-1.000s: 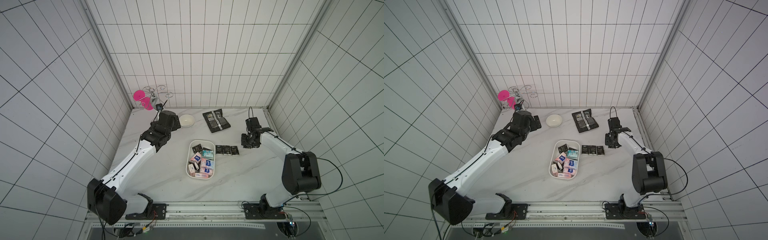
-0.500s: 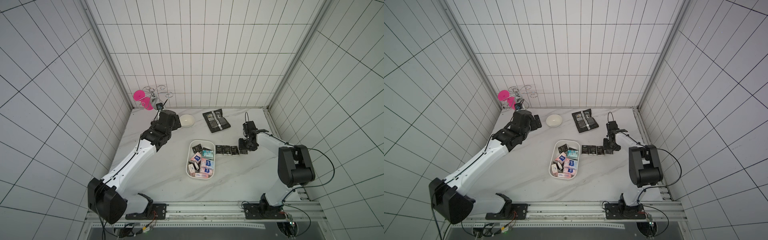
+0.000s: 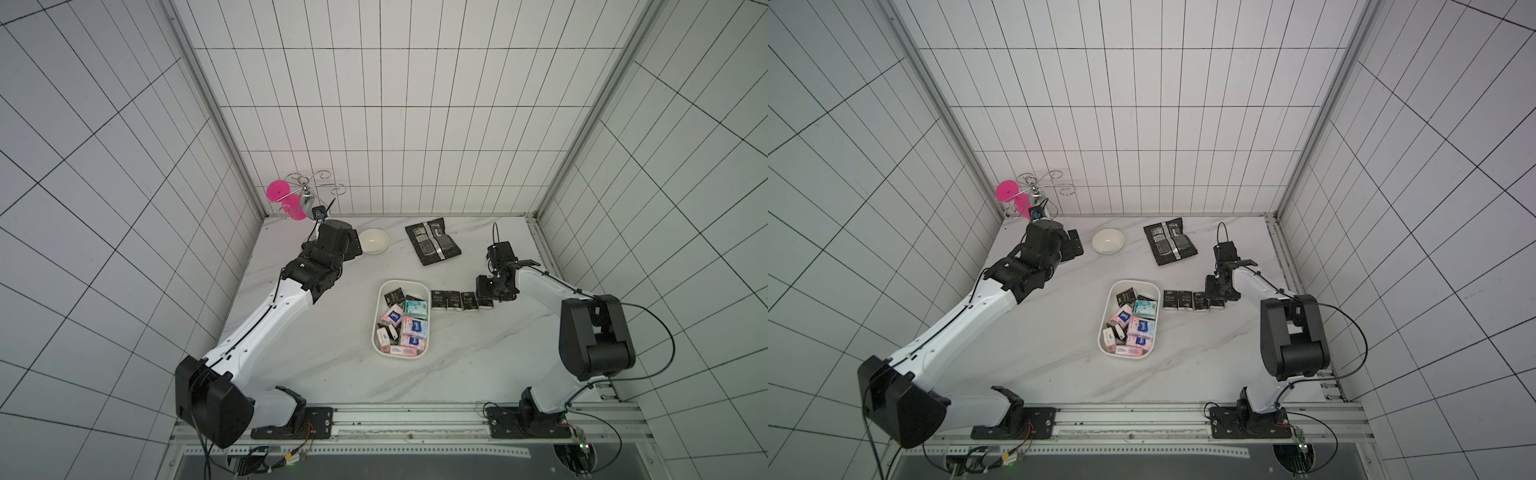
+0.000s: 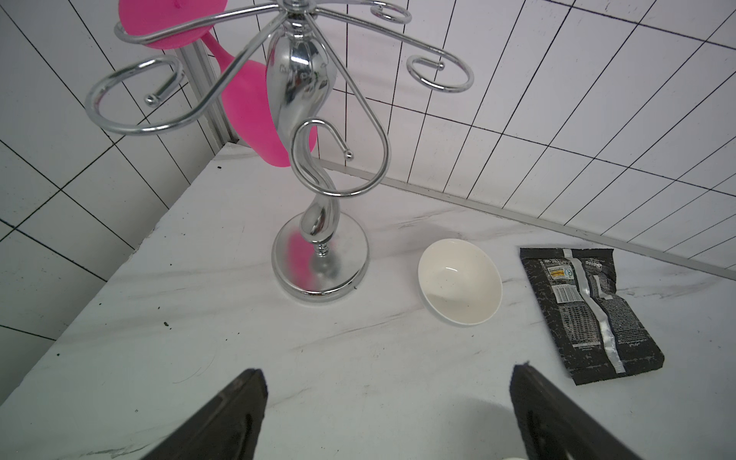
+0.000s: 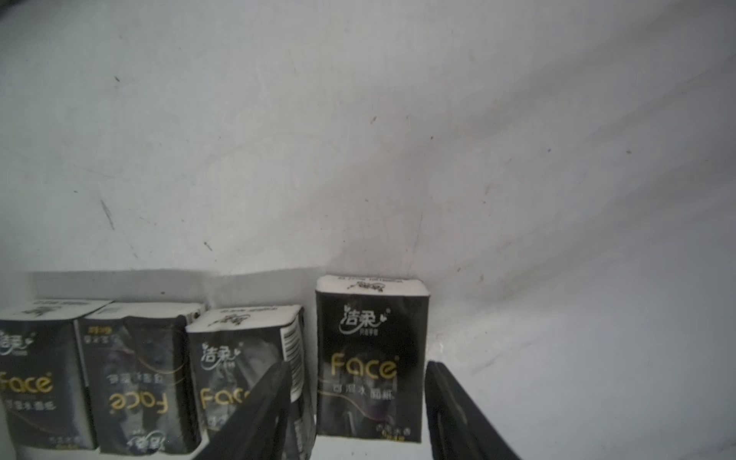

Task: Take the pocket tissues out of the storage box
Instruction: Place the pocket tissues at the center of the board.

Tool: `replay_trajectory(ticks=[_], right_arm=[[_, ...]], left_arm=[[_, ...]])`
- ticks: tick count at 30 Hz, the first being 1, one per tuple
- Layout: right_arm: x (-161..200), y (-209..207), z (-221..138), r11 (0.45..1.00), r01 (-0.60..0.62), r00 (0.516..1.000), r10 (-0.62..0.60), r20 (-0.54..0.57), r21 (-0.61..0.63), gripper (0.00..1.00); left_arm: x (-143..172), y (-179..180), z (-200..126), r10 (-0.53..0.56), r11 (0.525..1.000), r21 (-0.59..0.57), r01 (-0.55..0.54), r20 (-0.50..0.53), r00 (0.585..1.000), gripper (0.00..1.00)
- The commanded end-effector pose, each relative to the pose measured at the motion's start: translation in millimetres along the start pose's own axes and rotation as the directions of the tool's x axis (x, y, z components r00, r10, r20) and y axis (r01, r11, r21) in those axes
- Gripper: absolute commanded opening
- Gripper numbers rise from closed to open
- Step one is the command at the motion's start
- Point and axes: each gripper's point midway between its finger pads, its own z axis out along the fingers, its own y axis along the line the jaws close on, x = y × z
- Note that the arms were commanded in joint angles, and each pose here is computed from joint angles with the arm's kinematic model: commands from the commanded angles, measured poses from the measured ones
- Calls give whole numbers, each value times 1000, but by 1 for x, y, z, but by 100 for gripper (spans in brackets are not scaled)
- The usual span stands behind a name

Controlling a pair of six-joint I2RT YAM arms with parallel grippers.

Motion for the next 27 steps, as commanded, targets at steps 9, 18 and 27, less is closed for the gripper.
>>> replay_trajectory(ticks=[9, 18, 27], right_arm=[[6, -10, 2, 998, -70, 997, 70, 13, -7, 60], [7, -21, 7, 989, -135, 991, 136, 12, -55, 52], [9, -19, 15, 989, -133, 991, 133, -10, -62, 47]], left_arm=[[-8, -2, -8, -2, 1000, 9, 2, 32, 999, 99], [-7, -3, -6, -2, 1000, 13, 2, 27, 1000, 99], [-6, -1, -6, 4, 1000, 6, -4, 28, 1000, 99]])
